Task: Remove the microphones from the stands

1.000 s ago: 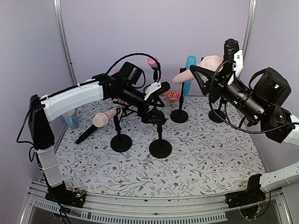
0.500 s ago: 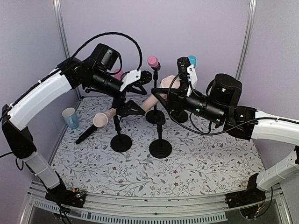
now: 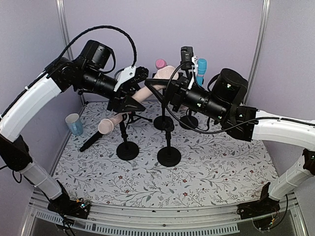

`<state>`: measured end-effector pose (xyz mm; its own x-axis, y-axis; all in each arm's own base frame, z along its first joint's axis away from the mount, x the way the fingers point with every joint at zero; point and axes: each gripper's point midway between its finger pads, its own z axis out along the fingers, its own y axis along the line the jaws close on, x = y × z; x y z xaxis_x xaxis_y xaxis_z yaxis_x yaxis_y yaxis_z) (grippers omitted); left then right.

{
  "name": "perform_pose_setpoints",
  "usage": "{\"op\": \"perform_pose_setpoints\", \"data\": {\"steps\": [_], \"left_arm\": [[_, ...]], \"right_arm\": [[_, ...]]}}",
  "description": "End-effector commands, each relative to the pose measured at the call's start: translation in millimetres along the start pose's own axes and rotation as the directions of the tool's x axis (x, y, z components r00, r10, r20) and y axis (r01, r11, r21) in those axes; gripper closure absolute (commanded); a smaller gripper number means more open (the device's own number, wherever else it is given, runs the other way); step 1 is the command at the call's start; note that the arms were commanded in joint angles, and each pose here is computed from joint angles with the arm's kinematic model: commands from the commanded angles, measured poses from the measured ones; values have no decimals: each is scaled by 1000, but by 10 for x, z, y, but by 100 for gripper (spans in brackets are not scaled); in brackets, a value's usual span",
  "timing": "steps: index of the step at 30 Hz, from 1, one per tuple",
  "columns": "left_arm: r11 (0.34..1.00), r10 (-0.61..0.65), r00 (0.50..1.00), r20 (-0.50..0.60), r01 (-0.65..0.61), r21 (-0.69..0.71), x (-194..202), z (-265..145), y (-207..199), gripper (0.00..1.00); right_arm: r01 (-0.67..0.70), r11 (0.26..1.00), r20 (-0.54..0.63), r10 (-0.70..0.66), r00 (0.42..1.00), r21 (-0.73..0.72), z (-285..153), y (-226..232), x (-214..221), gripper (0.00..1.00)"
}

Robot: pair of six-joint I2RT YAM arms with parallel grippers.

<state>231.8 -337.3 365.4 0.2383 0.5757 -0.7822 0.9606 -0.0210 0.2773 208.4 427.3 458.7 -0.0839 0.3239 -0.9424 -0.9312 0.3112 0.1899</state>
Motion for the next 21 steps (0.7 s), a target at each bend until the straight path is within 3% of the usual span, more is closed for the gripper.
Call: {"op": "perform_pose_setpoints", "data": {"steps": [1, 3, 4, 6, 9, 13, 21], "left_arm": [[999, -43, 999, 32, 43, 11, 25, 0, 100, 70], [999, -47, 998, 34, 47, -6, 55, 12, 185, 95], [998, -46, 998, 40, 47, -29, 50, -12, 249, 100], [997, -45, 997, 60, 49, -65, 5, -96, 359, 100], [992, -27, 997, 66, 35, -118, -36, -240, 473, 100], [980, -13, 1000, 12, 15, -199, 87, -395, 562, 100], [916, -69, 993, -100, 24, -400, 499, -942, 742, 100]], "right_arm": [[-5, 998, 135, 13, 991, -58, 21, 135, -475, 100], [-9, 999, 131, 14, 991, -40, 24, 99, -459, 97], [-11, 999, 125, 15, 992, -31, 23, 84, -442, 87], [-15, 1000, 113, 16, 993, -3, 9, 36, -423, 73], [-26, 997, 87, 19, 996, 75, -32, -95, -394, 36], [-21, 988, 77, 10, 997, 150, -212, -204, -427, 1], [19, 962, -21, -14, 1000, 271, -467, -470, -311, 1]]}}
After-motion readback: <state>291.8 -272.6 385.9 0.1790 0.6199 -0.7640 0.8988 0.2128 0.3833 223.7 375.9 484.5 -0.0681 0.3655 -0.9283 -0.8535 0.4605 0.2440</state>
